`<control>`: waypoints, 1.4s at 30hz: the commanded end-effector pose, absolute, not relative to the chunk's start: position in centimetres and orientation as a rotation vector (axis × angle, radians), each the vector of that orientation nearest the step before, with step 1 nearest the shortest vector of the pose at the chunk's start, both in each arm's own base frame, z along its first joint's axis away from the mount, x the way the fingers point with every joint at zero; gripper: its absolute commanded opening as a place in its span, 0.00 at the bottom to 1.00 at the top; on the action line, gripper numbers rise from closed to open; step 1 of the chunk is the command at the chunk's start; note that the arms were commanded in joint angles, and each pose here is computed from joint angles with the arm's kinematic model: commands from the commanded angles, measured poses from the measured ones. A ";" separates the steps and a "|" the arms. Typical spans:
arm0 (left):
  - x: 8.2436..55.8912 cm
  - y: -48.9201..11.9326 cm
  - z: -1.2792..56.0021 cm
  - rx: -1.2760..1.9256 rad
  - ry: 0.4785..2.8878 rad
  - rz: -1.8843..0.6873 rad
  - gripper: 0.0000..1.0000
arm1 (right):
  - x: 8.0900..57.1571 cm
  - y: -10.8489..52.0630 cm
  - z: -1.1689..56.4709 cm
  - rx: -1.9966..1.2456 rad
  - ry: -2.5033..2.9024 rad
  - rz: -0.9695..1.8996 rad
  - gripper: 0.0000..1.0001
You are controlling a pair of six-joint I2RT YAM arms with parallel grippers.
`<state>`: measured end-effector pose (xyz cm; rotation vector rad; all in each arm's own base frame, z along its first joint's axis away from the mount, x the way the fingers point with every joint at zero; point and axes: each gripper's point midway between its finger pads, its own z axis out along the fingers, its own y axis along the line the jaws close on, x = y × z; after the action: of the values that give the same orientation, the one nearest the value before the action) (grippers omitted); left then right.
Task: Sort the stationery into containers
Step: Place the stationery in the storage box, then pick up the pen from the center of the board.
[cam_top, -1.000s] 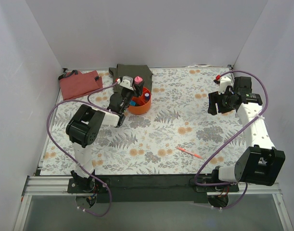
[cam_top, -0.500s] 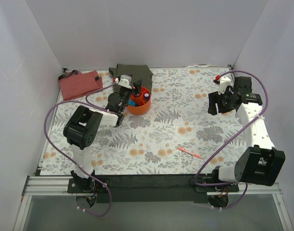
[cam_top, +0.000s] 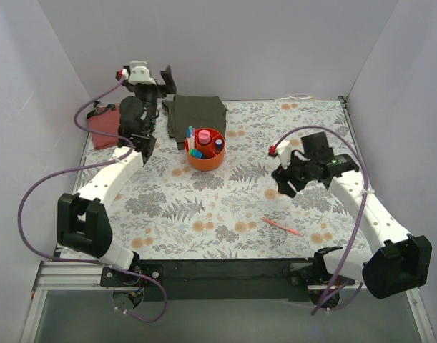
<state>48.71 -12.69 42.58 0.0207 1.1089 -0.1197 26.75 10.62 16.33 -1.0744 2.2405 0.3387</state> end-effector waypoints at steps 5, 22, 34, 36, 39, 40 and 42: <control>46.0 -5.9 28.4 -0.087 1.727 -0.018 0.90 | 20.2 11.8 9.5 -1.437 2.292 0.240 0.67; 44.5 -4.5 27.6 -0.093 1.752 -0.013 0.90 | 20.1 17.0 6.2 -1.418 2.307 0.263 0.58; 44.5 -4.5 26.7 -0.087 1.765 -0.017 0.90 | 18.3 18.6 4.7 -1.440 2.374 0.387 0.51; 44.4 -4.5 26.7 -0.087 1.765 -0.012 0.90 | 18.3 18.6 4.4 -1.443 2.386 0.384 0.50; 44.3 -4.4 26.8 -0.086 1.759 -0.009 0.90 | 18.4 18.3 3.8 -1.443 2.413 0.361 0.49; 44.3 -4.3 26.7 -0.089 1.758 -0.008 0.90 | 18.4 18.2 3.6 -1.444 2.421 0.358 0.49; 44.2 -4.3 26.7 -0.092 1.754 -0.006 0.90 | 18.2 18.3 3.3 -1.457 2.431 0.368 0.47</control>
<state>44.70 -4.67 23.96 -0.0876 1.8306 -0.0021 18.46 18.00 3.84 -1.4571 2.4105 0.3456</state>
